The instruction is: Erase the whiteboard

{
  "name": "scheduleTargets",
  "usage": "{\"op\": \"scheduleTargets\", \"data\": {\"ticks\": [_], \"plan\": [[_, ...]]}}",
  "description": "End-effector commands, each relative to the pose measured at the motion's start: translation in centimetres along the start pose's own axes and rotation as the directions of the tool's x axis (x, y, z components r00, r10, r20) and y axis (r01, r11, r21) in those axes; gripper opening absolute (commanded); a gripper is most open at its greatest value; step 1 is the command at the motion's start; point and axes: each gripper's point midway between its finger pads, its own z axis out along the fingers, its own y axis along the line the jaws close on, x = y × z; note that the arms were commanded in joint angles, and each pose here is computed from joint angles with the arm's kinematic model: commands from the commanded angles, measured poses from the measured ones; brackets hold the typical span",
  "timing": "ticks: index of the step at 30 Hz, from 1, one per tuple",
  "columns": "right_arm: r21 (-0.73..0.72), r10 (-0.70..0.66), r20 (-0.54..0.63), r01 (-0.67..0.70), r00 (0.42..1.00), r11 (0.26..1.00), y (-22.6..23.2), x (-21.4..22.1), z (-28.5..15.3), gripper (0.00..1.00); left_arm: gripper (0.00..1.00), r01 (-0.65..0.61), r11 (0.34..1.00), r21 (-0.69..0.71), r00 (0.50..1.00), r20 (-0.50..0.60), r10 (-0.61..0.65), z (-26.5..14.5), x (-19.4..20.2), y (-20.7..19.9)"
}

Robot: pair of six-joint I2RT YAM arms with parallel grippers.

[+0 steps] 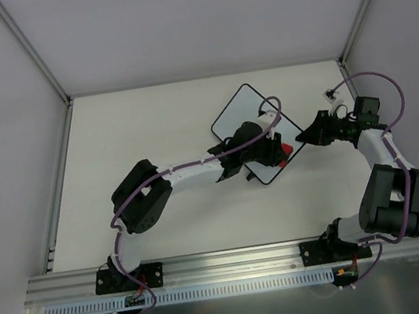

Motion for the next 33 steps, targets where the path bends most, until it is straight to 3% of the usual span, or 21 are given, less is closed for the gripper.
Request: {"op": "scheduleTargets", "data": {"ticks": [1,9,16,22,33], "plan": [[0.023,-0.117,-0.011,0.117,0.993,0.993,0.0,0.2,0.3,0.00,0.00,0.088,0.982,-0.167,0.989,-0.106,-0.106,-0.5,4.1,6.1],[0.024,-0.122,-0.014,0.123,0.992,0.992,0.1,0.4,0.4,0.00,0.00,0.165,0.946,-0.280,0.985,0.002,-0.171,-1.2,0.1,12.8],[0.027,-0.125,-0.015,0.125,0.992,0.992,0.2,0.4,0.4,0.00,0.00,0.191,0.938,-0.290,0.981,0.038,-0.188,-0.8,-1.8,15.3],[0.033,-0.121,-0.017,0.122,0.992,0.992,0.1,0.5,0.3,0.00,0.00,0.171,0.960,-0.221,0.983,-0.035,-0.183,-0.2,0.3,13.0],[0.040,-0.125,-0.020,0.126,0.992,0.991,0.0,0.6,0.3,0.00,0.00,0.162,0.968,-0.189,0.956,-0.211,-0.201,-1.9,9.8,6.4]]}}
